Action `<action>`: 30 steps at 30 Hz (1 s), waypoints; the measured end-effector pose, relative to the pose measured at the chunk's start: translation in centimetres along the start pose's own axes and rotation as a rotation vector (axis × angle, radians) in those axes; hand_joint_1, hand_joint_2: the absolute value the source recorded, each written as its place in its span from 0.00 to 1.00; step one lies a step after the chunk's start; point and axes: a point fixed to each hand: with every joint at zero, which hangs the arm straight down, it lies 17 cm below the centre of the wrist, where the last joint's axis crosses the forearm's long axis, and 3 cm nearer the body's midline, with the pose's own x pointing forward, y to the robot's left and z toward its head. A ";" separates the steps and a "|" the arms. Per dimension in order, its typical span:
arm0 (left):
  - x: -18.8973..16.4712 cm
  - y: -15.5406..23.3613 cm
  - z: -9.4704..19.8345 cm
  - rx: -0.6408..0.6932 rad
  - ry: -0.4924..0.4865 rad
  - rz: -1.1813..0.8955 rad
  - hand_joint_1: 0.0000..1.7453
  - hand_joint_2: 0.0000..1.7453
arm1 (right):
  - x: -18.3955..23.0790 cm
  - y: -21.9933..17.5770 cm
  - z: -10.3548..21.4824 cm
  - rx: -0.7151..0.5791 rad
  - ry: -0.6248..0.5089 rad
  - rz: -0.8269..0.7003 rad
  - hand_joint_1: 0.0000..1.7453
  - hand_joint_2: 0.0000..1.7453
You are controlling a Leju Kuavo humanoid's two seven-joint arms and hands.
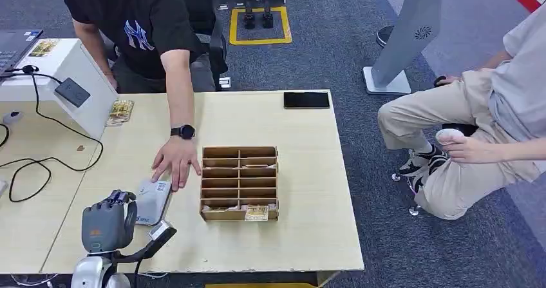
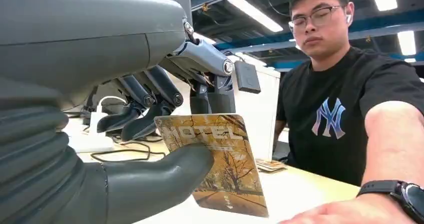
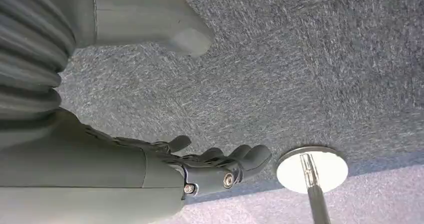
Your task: Pass the card to the sensor for recognition and then transmit it.
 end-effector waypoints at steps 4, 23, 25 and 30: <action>0.1 -0.1 0.0 -0.002 -0.001 0.002 1.00 1.00 | 0.0 0.1 0.0 0.002 -0.001 0.000 0.00 1.00; 1.0 -0.6 -0.1 -0.016 0.001 0.015 1.00 1.00 | 0.1 0.2 0.1 0.005 -0.003 0.000 0.00 1.00; 1.1 -0.9 0.0 -0.024 0.001 0.012 1.00 1.00 | 0.0 0.2 0.1 0.005 -0.002 0.000 0.00 1.00; 0.5 -2.5 0.5 -0.082 0.035 0.001 1.00 1.00 | -0.1 0.1 0.1 0.002 0.004 -0.007 0.00 1.00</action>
